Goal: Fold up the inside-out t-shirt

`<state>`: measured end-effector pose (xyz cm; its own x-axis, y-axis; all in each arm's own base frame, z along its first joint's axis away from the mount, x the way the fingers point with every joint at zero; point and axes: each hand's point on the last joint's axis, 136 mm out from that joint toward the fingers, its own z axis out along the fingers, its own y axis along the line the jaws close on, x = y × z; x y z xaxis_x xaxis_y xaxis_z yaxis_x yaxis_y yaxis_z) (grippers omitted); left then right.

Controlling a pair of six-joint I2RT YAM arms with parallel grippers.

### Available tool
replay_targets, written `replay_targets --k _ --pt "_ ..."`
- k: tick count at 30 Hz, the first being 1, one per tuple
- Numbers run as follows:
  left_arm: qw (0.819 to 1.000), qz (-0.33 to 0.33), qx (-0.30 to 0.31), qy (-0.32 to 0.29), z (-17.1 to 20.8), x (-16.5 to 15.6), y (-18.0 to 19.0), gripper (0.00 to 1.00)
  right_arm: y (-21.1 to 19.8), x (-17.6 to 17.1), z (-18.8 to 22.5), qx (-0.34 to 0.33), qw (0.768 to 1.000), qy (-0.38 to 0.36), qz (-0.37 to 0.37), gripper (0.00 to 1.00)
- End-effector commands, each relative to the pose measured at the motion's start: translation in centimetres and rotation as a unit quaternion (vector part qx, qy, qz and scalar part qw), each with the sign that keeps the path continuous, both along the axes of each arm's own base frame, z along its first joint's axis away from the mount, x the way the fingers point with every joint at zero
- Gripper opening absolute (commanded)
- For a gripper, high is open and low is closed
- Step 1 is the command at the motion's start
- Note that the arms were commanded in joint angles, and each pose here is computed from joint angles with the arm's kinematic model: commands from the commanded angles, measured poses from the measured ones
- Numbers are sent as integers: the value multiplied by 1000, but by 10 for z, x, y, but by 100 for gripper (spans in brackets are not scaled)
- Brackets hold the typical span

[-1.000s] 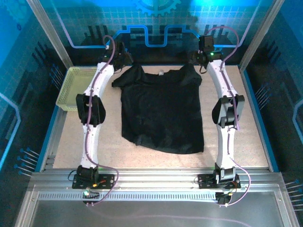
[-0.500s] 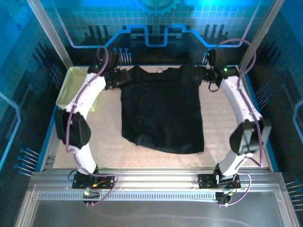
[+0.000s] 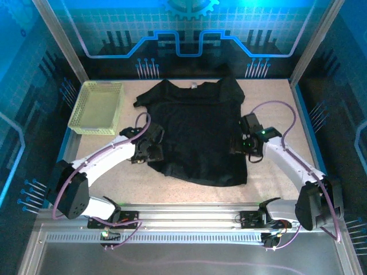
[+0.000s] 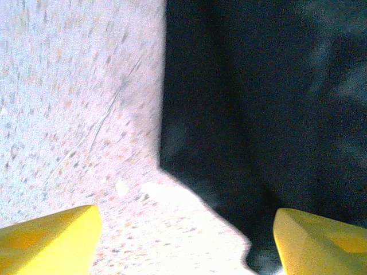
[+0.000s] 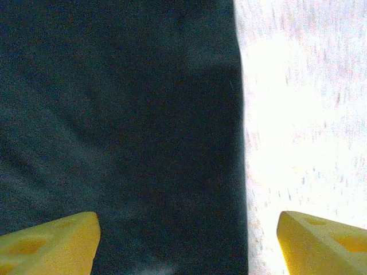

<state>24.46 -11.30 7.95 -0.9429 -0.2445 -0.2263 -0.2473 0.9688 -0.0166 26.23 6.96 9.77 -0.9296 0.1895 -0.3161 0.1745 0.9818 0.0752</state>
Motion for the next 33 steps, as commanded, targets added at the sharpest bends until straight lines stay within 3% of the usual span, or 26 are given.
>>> replay_targets --k 1,10,14,17,21,27,29,33 --pt "999 29 -20 16 -19 -14 -2 76 -12 -34 -27 -9 997 51 -52 80" --pt "998 20 -57 34 -54 -10 -21 61 -21 -61 -60 -19 992 96 -84 77" --pt "997 12 -68 35 -62 -2 -30 59 -14 -63 -72 3 991 105 -86 74" --pt "997 9 -59 45 -69 0 -31 49 -4 -60 -77 27 991 106 -79 69" --pt "997 11 -50 49 -73 0 -28 32 1 -59 -82 39 990 111 -73 53" --pt "998 16 -41 37 -64 -3 -20 7 -2 -56 -77 29 991 105 -72 12" --pt "999 16 -45 25 -56 -3 -19 4 -7 -55 -70 18 993 96 -72 1" --pt "998 15 -68 -5 -34 -6 -19 0 -13 -48 -47 6 995 68 -71 0"
